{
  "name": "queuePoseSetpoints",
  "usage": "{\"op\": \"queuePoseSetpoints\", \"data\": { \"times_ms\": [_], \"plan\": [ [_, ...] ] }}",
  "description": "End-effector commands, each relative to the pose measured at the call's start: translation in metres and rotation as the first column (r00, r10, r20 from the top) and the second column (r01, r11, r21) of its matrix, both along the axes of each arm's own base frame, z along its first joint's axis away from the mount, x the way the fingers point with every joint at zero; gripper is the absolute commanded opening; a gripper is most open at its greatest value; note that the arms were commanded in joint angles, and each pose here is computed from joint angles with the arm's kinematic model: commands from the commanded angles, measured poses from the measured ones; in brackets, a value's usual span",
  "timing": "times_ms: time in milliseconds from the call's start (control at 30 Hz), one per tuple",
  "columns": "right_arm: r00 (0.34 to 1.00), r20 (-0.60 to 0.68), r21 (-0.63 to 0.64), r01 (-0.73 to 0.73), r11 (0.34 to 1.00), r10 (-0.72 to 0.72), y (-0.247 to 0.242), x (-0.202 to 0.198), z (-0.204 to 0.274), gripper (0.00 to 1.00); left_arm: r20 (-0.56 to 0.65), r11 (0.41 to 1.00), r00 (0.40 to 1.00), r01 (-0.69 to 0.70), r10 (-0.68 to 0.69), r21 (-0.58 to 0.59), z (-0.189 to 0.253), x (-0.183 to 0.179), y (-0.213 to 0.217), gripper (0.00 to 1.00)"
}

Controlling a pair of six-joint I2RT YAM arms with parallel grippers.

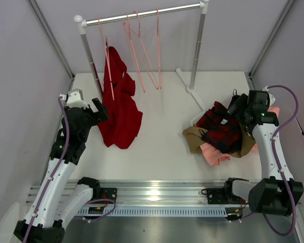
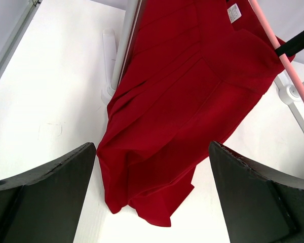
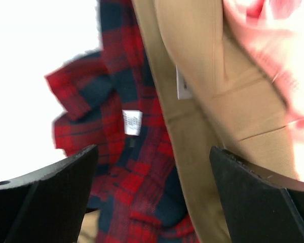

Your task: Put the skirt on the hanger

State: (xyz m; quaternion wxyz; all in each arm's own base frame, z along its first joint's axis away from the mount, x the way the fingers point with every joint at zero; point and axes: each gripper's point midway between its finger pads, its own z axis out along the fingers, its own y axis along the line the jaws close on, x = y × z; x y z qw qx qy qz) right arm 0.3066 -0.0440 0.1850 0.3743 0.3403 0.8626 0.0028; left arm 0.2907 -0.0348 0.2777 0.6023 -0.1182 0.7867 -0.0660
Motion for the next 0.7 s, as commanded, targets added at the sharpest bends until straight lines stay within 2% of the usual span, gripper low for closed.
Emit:
{"op": "queuePoseSetpoints", "data": {
  "times_ms": [0, 67, 167, 233, 367, 400, 533, 667],
  "plan": [
    [0.991, 0.12, -0.049, -0.056, 0.997, 0.062, 0.006, 0.007, 0.068, 0.99, 0.024, 1.0, 0.999, 0.03, -0.03, 0.008, 0.004, 0.004, -0.005, 0.99],
    [0.98, 0.176, -0.057, -0.087, 0.995, 0.096, 0.016, 0.006, 0.1, 0.99, 0.023, 1.0, 0.999, 0.029, -0.029, 0.007, 0.003, 0.004, -0.006, 0.99],
    [0.965, 0.193, -0.053, -0.172, 0.984, 0.179, 0.048, -0.004, 0.123, 0.98, 0.021, 1.0, 0.999, 0.031, -0.031, 0.007, 0.003, 0.004, -0.006, 0.99],
    [0.967, 0.128, -0.033, -0.219, 0.975, 0.222, 0.07, -0.022, 0.117, 0.98, 0.016, 0.999, 0.999, 0.037, -0.037, 0.006, 0.001, 0.004, -0.007, 0.99],
    [0.978, 0.033, 0.032, -0.209, 0.977, 0.208, 0.087, -0.057, 0.091, 0.96, 0.016, 0.999, 0.999, 0.04, -0.04, 0.001, 0.001, 0.005, -0.008, 0.99],
    [0.985, -0.021, 0.048, -0.169, 0.984, 0.17, 0.084, -0.071, 0.074, 0.96, 0.019, 0.999, 0.999, 0.043, -0.043, 0.0, 0.001, 0.005, -0.009, 0.99],
    [0.993, -0.104, -0.015, -0.062, 0.998, 0.06, 0.061, -0.097, 0.044, 0.96, 0.024, 0.998, 0.998, 0.061, -0.061, -0.004, 0.003, 0.004, -0.014, 0.99],
    [0.989, -0.134, -0.011, -0.059, 0.998, 0.057, 0.062, -0.099, 0.025, 0.96, 0.025, 0.998, 0.997, 0.068, -0.068, -0.007, 0.002, 0.003, -0.015, 0.99]
  ]
}}
